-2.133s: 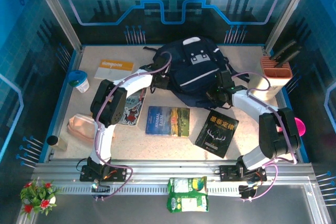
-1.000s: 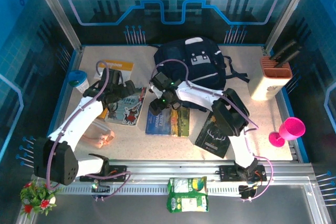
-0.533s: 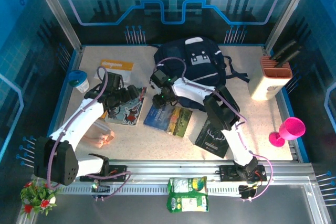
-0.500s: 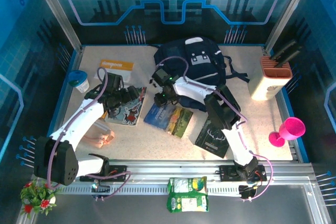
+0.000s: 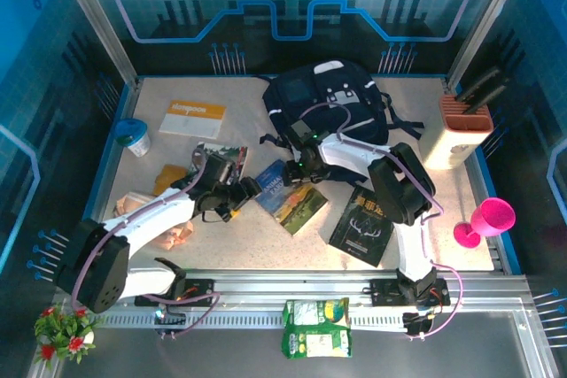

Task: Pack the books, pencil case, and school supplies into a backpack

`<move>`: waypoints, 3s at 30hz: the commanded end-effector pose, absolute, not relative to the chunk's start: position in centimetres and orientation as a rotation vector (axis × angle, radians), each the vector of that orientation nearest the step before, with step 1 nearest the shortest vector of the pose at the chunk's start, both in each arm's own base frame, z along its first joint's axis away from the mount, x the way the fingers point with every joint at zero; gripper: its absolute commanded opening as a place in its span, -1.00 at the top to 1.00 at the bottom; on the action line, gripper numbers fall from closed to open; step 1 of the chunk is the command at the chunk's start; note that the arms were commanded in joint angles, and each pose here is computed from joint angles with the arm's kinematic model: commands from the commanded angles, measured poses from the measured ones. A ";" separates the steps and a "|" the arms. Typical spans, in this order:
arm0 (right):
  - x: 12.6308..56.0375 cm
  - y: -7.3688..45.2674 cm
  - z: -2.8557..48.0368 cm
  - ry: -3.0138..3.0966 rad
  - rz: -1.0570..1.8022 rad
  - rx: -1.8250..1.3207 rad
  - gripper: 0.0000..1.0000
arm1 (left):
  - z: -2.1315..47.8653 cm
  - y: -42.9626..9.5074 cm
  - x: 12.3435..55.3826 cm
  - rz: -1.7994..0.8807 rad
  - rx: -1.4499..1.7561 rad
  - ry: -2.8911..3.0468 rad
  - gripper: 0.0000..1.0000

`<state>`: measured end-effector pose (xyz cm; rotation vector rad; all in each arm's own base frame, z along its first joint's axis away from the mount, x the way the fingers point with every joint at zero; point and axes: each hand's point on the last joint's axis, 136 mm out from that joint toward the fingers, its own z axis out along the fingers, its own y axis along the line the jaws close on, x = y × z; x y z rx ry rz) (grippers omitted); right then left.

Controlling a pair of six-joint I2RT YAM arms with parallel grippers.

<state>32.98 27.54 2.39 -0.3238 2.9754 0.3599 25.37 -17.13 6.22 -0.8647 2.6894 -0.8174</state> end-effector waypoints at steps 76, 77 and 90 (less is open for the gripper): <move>36.3 23.6 24.6 1.929 1.629 0.570 -0.91 | 31.1 -22.6 41.4 -1.646 -0.601 1.652 0.89; 36.5 23.8 24.8 1.925 1.644 0.576 -0.91 | 31.3 -22.9 41.6 -1.665 -0.601 1.652 0.89; 39.5 25.7 26.0 1.775 1.819 0.530 -0.07 | 31.0 -24.9 42.1 -1.780 -0.635 1.649 0.81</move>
